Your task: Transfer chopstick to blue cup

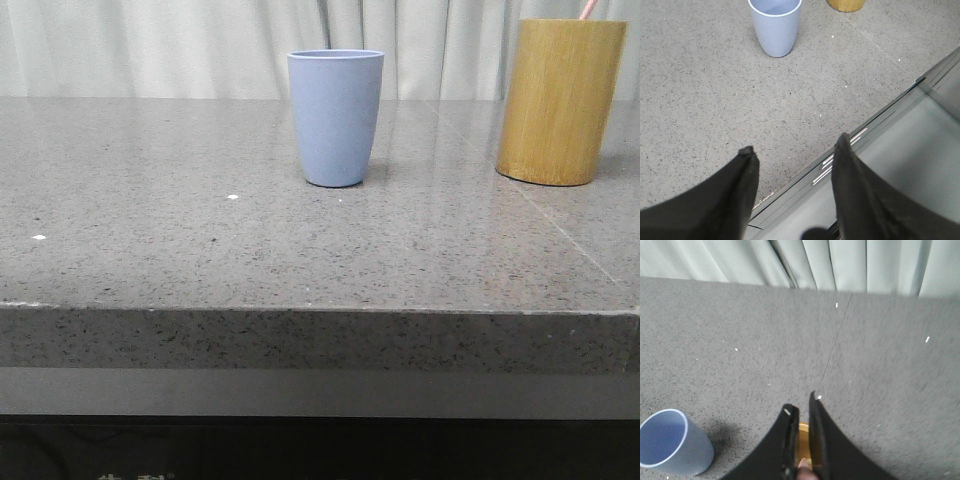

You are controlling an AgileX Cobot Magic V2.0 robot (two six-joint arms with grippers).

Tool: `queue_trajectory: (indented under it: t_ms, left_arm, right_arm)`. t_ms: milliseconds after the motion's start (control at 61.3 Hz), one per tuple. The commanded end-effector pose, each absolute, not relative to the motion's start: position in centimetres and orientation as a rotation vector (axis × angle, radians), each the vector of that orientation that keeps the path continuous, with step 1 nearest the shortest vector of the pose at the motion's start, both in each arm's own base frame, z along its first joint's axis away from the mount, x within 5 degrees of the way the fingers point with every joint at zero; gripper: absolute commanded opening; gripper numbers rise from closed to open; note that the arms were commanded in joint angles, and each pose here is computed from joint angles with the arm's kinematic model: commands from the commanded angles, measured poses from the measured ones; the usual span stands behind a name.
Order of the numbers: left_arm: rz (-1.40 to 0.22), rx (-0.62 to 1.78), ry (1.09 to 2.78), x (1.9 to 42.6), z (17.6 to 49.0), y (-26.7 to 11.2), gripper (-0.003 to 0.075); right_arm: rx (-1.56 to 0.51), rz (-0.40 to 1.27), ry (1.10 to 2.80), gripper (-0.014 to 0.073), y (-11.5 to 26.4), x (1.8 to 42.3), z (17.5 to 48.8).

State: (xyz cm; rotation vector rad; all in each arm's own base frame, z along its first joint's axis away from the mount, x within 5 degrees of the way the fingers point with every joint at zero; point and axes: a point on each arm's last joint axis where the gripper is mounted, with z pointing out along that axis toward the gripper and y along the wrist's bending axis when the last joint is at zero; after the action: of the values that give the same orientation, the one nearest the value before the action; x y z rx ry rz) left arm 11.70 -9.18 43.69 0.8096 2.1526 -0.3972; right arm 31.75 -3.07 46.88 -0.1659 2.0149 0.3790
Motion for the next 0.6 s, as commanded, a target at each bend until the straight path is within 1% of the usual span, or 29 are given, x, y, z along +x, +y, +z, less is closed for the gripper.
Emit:
queue_trajectory:
  t_ms: [0, 131, 277, 457, 587]
  left_arm:
    - [-0.436, 0.77, 2.062, 11.6, 45.0, -9.2, 0.0345]
    - [-0.436, 0.77, 2.062, 11.6, 45.0, -9.2, 0.0345]
    - [-0.436, 0.77, 2.062, 11.6, 45.0, -9.2, 0.0345]
    - [-0.436, 0.77, 2.062, 11.6, 45.0, -9.2, 0.0345]
    - [-0.436, 0.77, 2.062, 11.6, 45.0, -9.2, 0.0345]
  right_arm:
    - [-0.225, 0.291, 1.857, -0.0066, -2.3, 27.9, 51.9]
    - [-0.261, 0.256, 1.754, -0.0066, -1.1, 24.4, 54.7]
    - [-0.341, 0.3, 1.695, -0.0066, 1.3, 22.6, 55.8]
    - [-0.478, 0.419, 1.647, -0.0066, 5.5, 23.3, 55.4]
    - [-0.551, 0.457, 1.649, -0.0066, 8.6, 24.9, 53.8]
